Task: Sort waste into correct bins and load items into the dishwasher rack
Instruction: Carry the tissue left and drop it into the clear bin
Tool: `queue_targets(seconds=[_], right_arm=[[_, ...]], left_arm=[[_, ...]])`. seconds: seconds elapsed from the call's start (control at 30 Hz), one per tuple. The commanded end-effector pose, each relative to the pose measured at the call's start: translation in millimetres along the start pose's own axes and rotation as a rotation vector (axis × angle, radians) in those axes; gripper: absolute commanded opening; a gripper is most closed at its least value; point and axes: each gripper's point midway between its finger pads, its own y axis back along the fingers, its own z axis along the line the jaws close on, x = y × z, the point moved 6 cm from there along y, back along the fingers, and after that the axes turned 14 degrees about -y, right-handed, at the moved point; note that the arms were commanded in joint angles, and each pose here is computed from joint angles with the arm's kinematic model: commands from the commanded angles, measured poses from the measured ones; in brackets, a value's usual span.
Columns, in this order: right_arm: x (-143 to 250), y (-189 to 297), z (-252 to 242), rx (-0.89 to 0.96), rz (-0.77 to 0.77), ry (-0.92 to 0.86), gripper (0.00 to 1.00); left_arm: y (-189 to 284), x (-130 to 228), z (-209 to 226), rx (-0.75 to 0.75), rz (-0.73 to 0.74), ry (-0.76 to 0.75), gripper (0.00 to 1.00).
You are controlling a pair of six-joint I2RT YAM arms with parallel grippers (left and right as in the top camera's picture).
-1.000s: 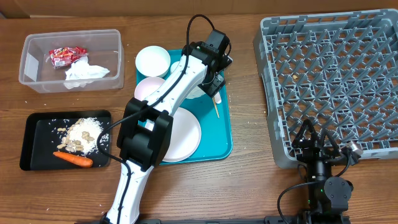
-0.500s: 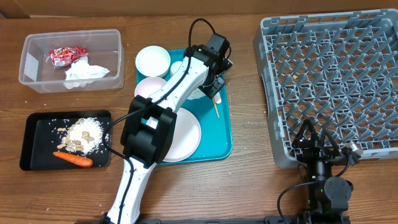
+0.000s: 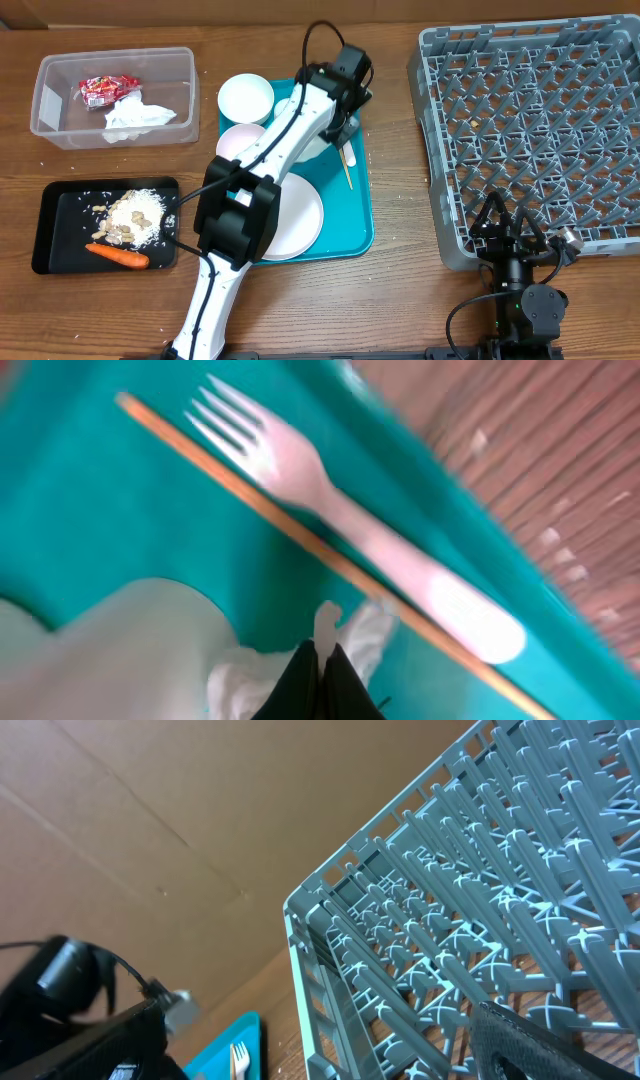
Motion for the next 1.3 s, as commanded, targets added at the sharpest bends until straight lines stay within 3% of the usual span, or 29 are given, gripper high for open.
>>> queue_targets(seconds=[0.0, 0.17, 0.27, 0.53, 0.63, 0.67, 0.7, 0.73, 0.83, 0.97, 1.07, 1.27], right_arm=[[1, -1, -3, 0.009, -0.005, 0.007, 1.0], [1, -1, -3, 0.009, -0.005, 0.007, 1.0], [1, -1, -3, 0.009, -0.005, 0.007, 1.0], [1, -1, -3, 0.009, -0.005, 0.007, 1.0], [1, -1, -3, 0.009, -0.005, 0.007, 1.0], [1, -1, -3, 0.009, -0.005, 0.007, 1.0], [1, -1, -3, 0.009, -0.005, 0.007, 1.0], [1, -1, -3, 0.009, -0.005, 0.007, 1.0], [1, -1, -3, 0.009, -0.005, 0.007, 1.0], [1, -1, -3, 0.009, -0.005, 0.007, 1.0], [1, -1, -3, 0.009, -0.005, 0.007, 1.0], [1, -1, -3, 0.009, -0.005, 0.007, 1.0]], left_arm=[[72, -30, 15, -0.025, -0.179, 0.114, 0.04], [152, -29, 46, -0.089, -0.308, 0.225, 0.04], [188, 1, 100, -0.28, -0.326, 0.441, 0.04], [182, 151, 249, -0.454, -0.238, 1.092, 0.04], [155, 212, 288, -0.402, -0.211, 1.303, 0.05], [144, 226, 296, -0.358, -0.206, 1.339, 0.11], [135, 235, 300, -0.32, -0.204, 1.359, 0.31], [114, 252, 307, -0.224, -0.203, 1.4, 1.0], [83, 271, 305, -0.038, -0.183, 1.455, 1.0], [88, 282, 297, 0.1, -0.199, 1.475, 1.0], [130, 262, 293, 0.202, -0.382, 1.32, 1.0], [235, 215, 254, 0.113, -0.551, 1.071, 1.0]])
